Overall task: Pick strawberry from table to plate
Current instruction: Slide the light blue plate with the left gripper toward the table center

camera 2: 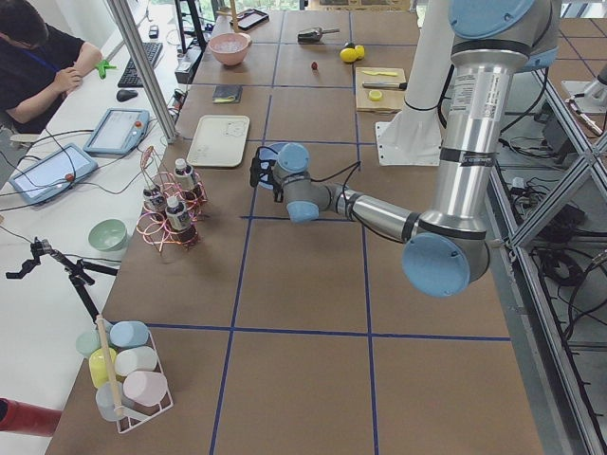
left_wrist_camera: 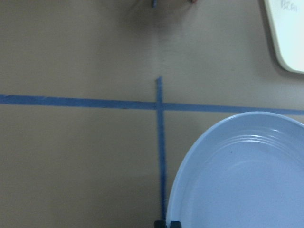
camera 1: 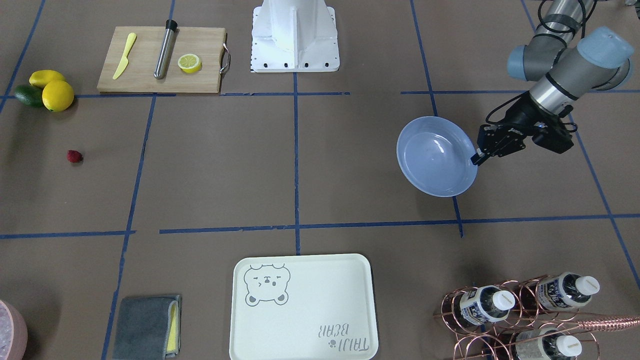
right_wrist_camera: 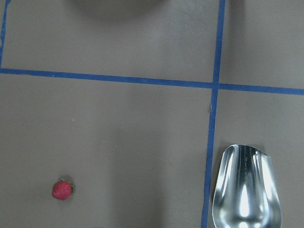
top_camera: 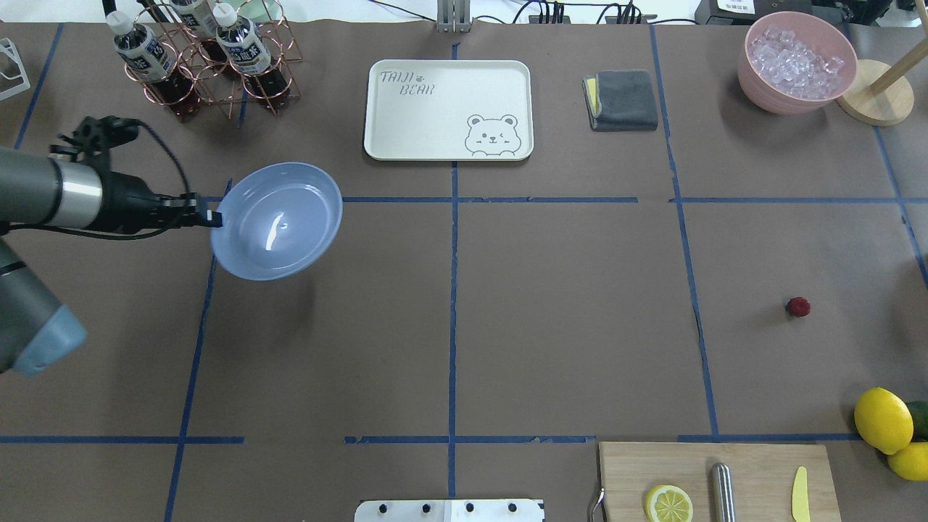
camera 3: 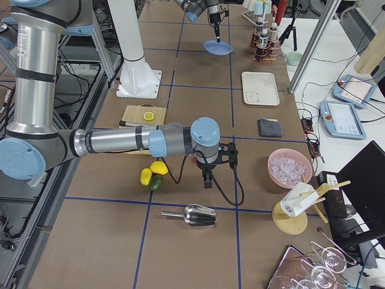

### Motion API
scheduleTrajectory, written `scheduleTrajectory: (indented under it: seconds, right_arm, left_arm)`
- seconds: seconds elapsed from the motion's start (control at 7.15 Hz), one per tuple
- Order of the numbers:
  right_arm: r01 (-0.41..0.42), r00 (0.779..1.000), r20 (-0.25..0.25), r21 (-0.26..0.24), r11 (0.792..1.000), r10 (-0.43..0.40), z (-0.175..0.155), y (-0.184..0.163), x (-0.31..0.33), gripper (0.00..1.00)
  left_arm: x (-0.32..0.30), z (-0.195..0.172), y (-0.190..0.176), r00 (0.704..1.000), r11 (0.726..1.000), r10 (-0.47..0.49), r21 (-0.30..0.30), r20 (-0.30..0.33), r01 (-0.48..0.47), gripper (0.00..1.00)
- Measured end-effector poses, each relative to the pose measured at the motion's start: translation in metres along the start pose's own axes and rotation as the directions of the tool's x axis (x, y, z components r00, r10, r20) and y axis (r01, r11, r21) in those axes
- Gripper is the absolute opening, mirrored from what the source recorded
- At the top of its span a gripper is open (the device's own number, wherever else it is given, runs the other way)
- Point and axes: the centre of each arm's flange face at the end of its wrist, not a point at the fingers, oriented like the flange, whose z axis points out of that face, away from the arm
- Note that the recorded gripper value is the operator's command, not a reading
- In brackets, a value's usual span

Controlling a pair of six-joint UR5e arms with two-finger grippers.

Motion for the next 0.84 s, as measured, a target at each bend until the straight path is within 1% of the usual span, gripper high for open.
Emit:
scheduleTrajectory:
  seconds: [0.14,0.28,0.42,0.56,0.84]
  right_arm:
    - [0.002,1.0,0.001,0.002,1.0,-0.002,-0.001,0.0,-0.001,1.0]
    - [0.003,1.0,0.002,0.002,1.0,-0.003,-0.001,0.0,-0.002,1.0]
    - [0.003,1.0,0.002,0.003,1.0,-0.003,-0.001,0.0,-0.002,1.0]
    - [0.005,1.0,0.002,0.004,1.0,-0.005,-0.002,0.0,-0.002,1.0]
    - [0.003,1.0,0.001,0.002,1.0,-0.003,-0.001,0.0,-0.001,1.0]
  left_arm:
    - [0.056,0.033,0.013,0.999,0.999,-0.032,0.0,0.018,0.032,0.0]
    - [0.096,0.059,0.033,0.999,0.999,-0.04,0.002,0.025,0.04,0.0]
    - [0.125,0.081,0.061,0.999,1.0,-0.026,0.004,0.024,0.026,0.0]
    - [0.146,0.097,0.087,1.0,1.0,-0.008,0.002,0.018,0.008,0.0]
    - [0.16,0.116,0.121,1.0,1.0,0.013,-0.007,0.022,-0.013,0.0]
